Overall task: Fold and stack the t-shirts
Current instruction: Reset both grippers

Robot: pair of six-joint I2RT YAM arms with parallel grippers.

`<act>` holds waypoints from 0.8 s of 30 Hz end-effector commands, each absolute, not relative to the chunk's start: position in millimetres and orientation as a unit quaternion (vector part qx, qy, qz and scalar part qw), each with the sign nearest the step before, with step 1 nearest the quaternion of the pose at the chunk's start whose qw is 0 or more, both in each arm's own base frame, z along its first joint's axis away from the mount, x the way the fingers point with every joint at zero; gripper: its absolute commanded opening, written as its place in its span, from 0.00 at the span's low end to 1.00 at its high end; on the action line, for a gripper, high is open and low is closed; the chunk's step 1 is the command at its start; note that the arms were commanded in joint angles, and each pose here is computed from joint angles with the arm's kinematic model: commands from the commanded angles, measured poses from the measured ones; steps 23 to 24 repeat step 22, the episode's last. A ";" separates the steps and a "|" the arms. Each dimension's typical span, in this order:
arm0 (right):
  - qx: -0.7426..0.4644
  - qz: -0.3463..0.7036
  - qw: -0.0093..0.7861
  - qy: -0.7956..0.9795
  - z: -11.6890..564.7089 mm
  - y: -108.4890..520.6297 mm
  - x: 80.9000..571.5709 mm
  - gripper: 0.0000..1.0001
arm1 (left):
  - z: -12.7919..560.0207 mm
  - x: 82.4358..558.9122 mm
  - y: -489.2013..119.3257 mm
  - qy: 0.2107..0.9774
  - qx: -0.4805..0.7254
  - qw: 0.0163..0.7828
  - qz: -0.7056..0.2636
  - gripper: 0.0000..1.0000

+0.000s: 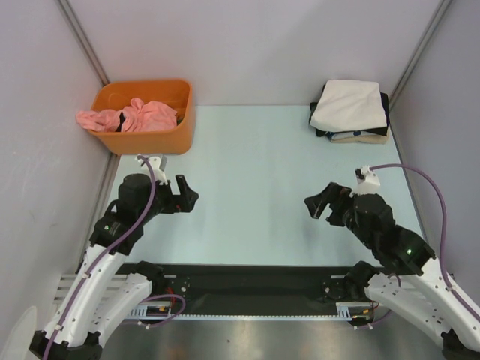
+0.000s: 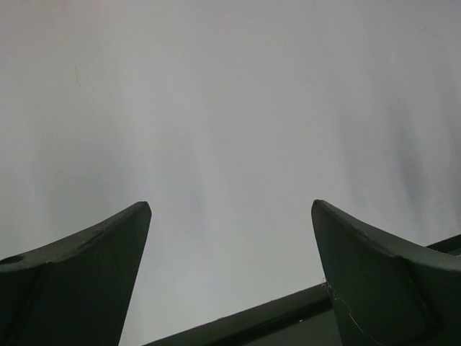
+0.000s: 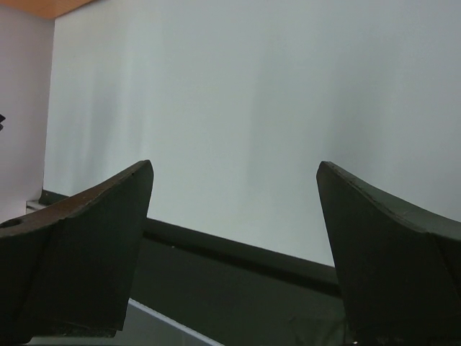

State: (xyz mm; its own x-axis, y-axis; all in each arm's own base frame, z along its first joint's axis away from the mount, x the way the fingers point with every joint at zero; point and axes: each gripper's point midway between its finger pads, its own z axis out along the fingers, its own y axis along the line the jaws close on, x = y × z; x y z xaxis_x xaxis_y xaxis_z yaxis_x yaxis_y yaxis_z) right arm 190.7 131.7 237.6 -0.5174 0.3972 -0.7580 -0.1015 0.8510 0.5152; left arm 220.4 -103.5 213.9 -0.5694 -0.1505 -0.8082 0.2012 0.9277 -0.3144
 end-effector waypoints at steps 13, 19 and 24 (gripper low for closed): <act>0.136 0.272 0.442 0.844 218.1 117.2 159.7 1.00 | 220.8 223.9 -97.8 0.856 0.003 0.483 -0.183 1.00; 0.158 0.266 0.438 0.844 210.8 111.8 158.9 1.00 | 222.2 223.2 -97.6 0.854 0.003 0.486 -0.184 1.00; 0.191 0.245 0.438 0.843 210.2 101.7 161.0 1.00 | 223.2 223.1 -96.7 0.853 0.001 0.488 -0.183 1.00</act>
